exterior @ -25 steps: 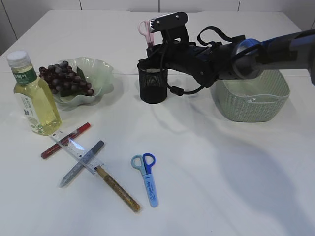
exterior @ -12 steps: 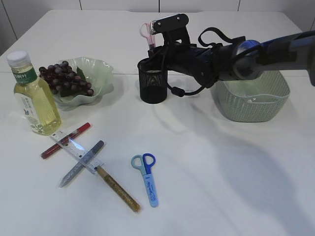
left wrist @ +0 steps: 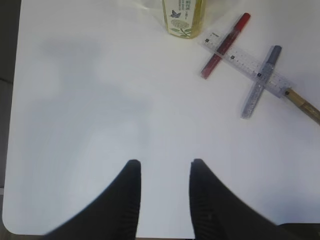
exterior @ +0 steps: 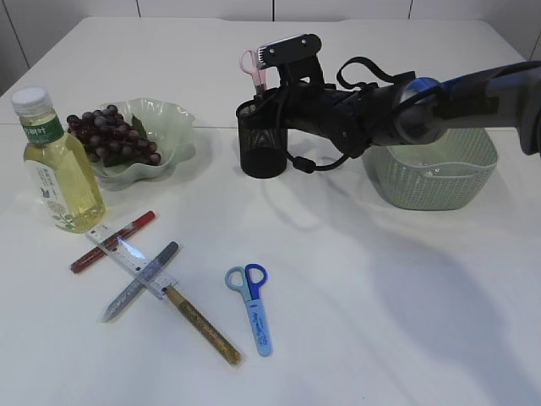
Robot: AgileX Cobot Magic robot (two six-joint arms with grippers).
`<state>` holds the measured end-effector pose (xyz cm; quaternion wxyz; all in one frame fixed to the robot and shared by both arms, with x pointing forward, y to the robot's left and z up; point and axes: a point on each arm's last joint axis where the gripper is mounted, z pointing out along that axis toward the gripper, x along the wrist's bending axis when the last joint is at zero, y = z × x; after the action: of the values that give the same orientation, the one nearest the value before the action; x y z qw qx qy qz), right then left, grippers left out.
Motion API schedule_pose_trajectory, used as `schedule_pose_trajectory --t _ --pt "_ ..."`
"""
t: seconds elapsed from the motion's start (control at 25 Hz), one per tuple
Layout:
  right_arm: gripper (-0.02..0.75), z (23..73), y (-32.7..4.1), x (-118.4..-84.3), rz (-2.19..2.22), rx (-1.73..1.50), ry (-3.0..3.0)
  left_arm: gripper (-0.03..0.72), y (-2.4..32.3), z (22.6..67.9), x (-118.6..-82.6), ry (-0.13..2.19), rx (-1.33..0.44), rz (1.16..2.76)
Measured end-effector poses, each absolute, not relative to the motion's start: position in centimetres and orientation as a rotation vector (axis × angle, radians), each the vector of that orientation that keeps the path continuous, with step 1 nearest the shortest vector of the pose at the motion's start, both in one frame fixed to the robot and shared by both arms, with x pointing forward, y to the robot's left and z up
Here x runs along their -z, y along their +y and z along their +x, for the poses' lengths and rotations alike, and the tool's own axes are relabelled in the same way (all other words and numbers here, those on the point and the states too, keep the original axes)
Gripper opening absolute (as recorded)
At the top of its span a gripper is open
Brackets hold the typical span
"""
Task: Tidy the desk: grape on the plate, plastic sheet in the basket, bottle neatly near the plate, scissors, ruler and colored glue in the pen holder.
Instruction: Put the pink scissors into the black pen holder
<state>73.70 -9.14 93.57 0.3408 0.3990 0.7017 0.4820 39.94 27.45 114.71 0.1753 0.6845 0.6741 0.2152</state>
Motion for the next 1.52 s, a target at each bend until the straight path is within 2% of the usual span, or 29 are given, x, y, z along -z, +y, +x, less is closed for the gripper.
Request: schedule_pose_trajectory --t 0.4,0.64,1.0,1.32,1.52 --pt "0.208 73.8 -9.1 -93.7 1.037 -1.255 1.823 0.242 27.5 39.9 -114.7 1.91 -0.61 1.939" --pt "0.251 73.7 -9.1 -93.7 1.038 -1.253 1.825 0.242 27.5 39.9 -114.7 1.91 -0.61 1.939" --pt "0.255 73.7 -9.4 -93.5 1.146 -1.184 1.876 0.242 27.4 40.0 -114.7 1.903 -0.614 1.934" --pt "0.257 72.7 -9.7 -100.1 1.32 -1.096 1.898 0.242 27.5 40.1 -114.8 1.893 -0.644 1.93" --pt "0.256 70.3 -9.6 -103.5 1.538 -0.906 2.039 0.242 27.6 40.1 -114.8 1.894 -0.648 1.931"
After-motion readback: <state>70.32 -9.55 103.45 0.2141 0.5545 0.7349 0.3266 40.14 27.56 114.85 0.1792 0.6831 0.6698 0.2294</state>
